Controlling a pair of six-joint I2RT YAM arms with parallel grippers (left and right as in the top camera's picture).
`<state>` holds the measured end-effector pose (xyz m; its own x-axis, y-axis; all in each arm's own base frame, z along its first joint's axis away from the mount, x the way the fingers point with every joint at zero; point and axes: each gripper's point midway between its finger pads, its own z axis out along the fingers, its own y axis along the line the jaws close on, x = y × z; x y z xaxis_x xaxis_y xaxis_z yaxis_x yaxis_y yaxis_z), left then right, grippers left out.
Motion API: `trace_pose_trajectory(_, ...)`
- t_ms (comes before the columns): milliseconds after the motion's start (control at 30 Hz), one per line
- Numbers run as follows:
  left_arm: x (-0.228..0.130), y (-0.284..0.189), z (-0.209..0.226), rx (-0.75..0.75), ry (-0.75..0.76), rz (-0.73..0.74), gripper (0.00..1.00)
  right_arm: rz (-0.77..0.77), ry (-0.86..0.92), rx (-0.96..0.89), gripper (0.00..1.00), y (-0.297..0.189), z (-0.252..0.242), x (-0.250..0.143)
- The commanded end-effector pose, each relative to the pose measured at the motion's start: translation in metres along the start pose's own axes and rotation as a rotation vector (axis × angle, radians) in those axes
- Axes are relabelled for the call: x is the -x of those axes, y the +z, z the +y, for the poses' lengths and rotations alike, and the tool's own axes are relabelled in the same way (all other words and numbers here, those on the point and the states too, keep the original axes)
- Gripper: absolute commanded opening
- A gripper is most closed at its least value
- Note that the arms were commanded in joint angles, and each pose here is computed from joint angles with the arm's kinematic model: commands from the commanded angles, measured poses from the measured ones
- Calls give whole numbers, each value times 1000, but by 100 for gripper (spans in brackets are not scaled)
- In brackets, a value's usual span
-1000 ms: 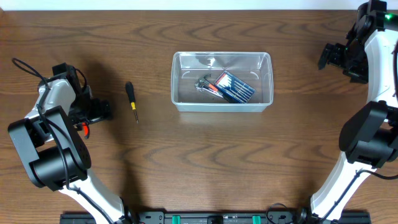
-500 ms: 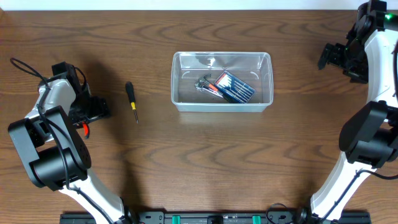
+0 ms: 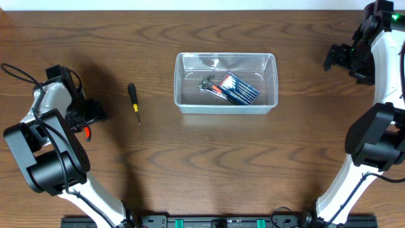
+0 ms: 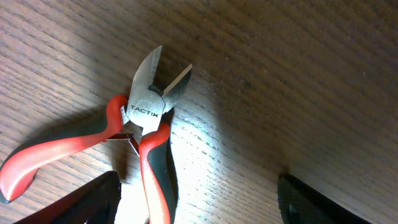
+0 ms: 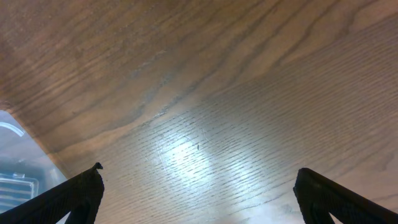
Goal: Pack container
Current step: 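Lower the left gripper onto the pliers' jaw joint, then close the left gripper on the pliers at the joint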
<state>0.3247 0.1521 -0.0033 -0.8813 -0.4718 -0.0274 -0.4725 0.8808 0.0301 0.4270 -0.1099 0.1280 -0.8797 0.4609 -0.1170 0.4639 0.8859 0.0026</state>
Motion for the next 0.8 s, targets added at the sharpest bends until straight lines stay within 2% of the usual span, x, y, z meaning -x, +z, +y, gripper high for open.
trace_pose_trajectory(0, -8, 13, 11, 45, -19, 42, 78, -1, 18, 0, 99, 0, 0, 0)
trace_pose_trajectory(133, -8, 13, 11, 45, -21, 42, 73, -1, 18, 0, 99, 0, 0, 0)
trace_pose_trajectory(200, -8, 13, 11, 45, -24, 42, 67, -1, 18, 0, 99, 0, 0, 0)
trace_pose_trajectory(767, -7, 14, 11, 46, -45, 36, 52, -1, 17, 1, 99, 0, 1, 0)
